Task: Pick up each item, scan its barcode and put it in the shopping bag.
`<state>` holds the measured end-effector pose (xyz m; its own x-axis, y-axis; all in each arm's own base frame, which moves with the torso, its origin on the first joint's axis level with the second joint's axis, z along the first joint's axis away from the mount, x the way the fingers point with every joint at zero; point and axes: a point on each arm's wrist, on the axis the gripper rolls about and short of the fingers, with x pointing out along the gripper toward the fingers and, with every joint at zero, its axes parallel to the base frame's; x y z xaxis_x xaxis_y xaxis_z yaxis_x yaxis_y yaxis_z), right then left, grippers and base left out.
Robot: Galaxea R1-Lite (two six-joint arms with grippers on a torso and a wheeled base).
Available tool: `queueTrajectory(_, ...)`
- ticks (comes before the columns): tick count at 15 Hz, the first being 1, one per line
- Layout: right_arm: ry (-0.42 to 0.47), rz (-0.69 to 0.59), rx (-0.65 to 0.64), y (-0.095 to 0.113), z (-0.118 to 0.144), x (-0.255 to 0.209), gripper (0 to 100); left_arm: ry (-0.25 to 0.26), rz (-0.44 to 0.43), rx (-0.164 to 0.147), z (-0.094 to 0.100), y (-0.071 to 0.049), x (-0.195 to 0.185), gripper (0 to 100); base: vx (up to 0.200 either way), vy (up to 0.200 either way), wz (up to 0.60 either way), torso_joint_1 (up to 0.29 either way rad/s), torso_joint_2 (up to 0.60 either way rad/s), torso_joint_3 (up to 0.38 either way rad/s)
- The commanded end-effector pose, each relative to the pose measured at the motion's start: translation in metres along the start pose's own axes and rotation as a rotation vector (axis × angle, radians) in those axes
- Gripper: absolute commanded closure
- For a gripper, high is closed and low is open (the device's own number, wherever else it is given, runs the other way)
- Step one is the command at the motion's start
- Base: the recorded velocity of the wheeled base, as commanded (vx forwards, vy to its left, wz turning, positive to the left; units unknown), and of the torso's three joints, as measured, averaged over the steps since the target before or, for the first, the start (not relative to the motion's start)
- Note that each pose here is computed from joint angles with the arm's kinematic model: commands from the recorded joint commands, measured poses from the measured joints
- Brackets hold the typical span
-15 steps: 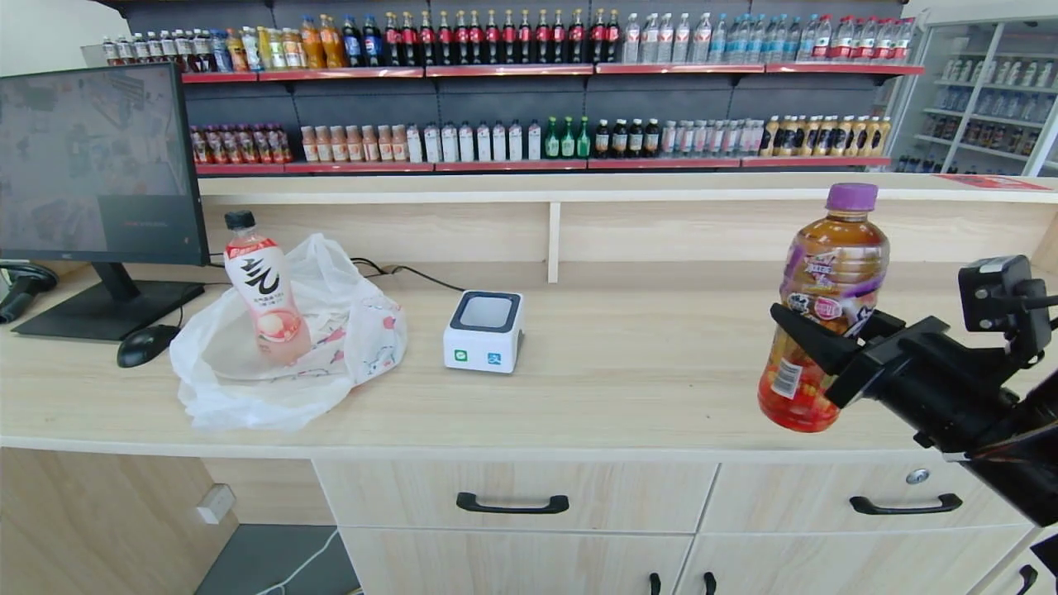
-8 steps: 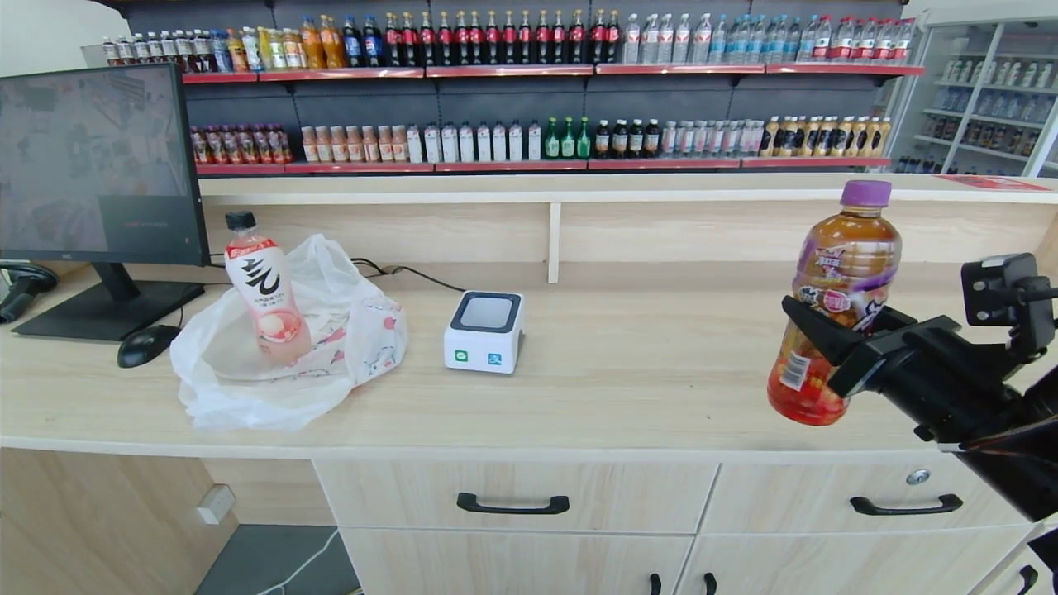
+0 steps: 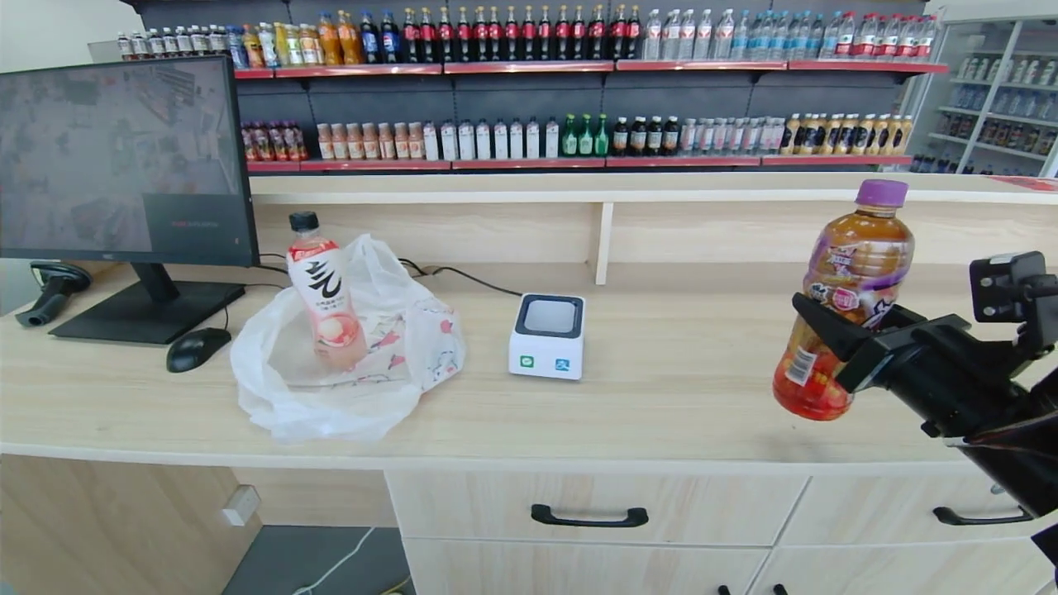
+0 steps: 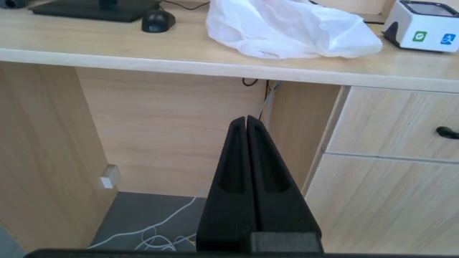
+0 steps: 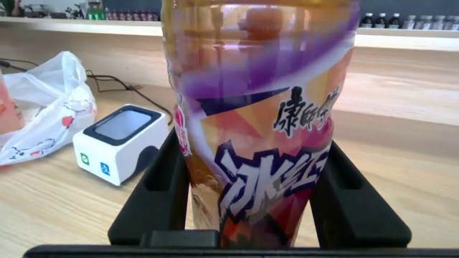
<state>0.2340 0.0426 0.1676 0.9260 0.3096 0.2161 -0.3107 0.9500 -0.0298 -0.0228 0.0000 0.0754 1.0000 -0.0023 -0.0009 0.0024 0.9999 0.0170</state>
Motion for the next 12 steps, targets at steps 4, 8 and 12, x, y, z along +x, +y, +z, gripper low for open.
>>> queueTrajectory(4,-0.016,-0.001,-0.002,-0.0003,0.0034,-0.0005,100,-0.001,0.001,0.0,0.0,0.0,0.0,100,0.0,0.2,0.0,0.004,0.01,0.004)
queueTrajectory(8,-0.014,-0.001,0.0,0.0001,0.0038,-0.0029,100,-0.001,0.001,0.0,0.0,0.0,0.0,100,0.0,0.2,0.0,0.0,0.0,0.0)
queueTrajectory(12,-0.013,-0.001,0.005,0.0005,0.0042,-0.0054,100,-0.001,0.001,0.0,0.0,0.0,0.0,100,0.0,0.2,0.0,0.004,0.0,0.001)
